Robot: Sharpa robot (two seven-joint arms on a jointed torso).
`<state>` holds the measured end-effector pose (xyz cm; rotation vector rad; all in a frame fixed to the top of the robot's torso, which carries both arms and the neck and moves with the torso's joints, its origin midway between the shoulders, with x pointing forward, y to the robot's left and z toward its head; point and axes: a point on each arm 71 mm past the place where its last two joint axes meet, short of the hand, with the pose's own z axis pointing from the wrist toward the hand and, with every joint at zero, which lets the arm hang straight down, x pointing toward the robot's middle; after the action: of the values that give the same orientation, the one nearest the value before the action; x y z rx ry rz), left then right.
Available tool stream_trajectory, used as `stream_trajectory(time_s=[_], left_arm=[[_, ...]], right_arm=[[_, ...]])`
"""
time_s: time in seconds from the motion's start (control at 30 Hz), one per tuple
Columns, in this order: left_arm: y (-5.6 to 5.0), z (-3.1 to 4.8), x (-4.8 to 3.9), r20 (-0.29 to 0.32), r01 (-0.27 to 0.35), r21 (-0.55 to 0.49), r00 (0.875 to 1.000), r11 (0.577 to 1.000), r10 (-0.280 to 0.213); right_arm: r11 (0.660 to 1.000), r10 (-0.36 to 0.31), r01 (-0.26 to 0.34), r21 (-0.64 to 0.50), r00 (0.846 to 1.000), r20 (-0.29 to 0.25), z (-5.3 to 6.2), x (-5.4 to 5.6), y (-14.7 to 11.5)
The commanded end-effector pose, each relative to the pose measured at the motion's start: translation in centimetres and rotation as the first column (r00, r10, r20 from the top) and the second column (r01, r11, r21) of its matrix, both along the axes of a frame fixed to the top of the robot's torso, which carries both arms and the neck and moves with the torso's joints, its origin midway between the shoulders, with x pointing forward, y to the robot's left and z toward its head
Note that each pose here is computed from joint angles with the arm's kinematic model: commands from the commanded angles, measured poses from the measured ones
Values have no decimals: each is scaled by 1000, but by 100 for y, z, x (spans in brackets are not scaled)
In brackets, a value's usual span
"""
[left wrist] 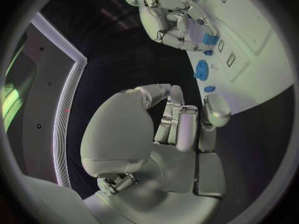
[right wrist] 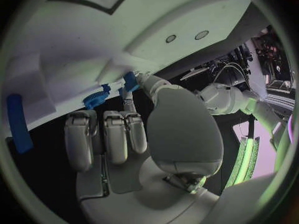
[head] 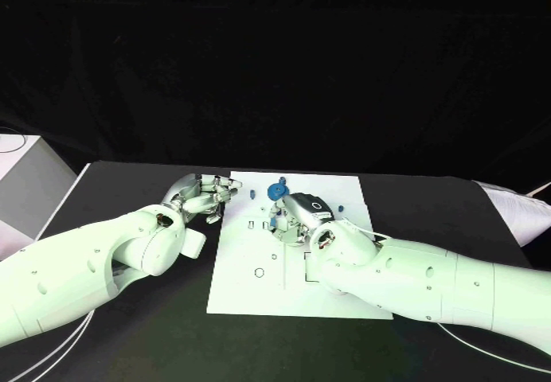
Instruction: Assemble the parts on the task board
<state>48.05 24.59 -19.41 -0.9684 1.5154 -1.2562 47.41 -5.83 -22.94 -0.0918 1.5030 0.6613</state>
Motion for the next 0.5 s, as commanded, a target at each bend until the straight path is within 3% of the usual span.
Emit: stream_trajectory(time_s=[0.03, 0.5], left_arm=[[-12, 13, -2, 9, 4, -11, 1000, 1000, -4], [-4, 9, -2, 4, 6, -10, 1000, 1000, -6]], right_arm=[[1000, 14, -14, -15, 1000, -2, -16, -6, 11], [1000, 14, -14, -14, 1000, -1, -18, -5, 1]])
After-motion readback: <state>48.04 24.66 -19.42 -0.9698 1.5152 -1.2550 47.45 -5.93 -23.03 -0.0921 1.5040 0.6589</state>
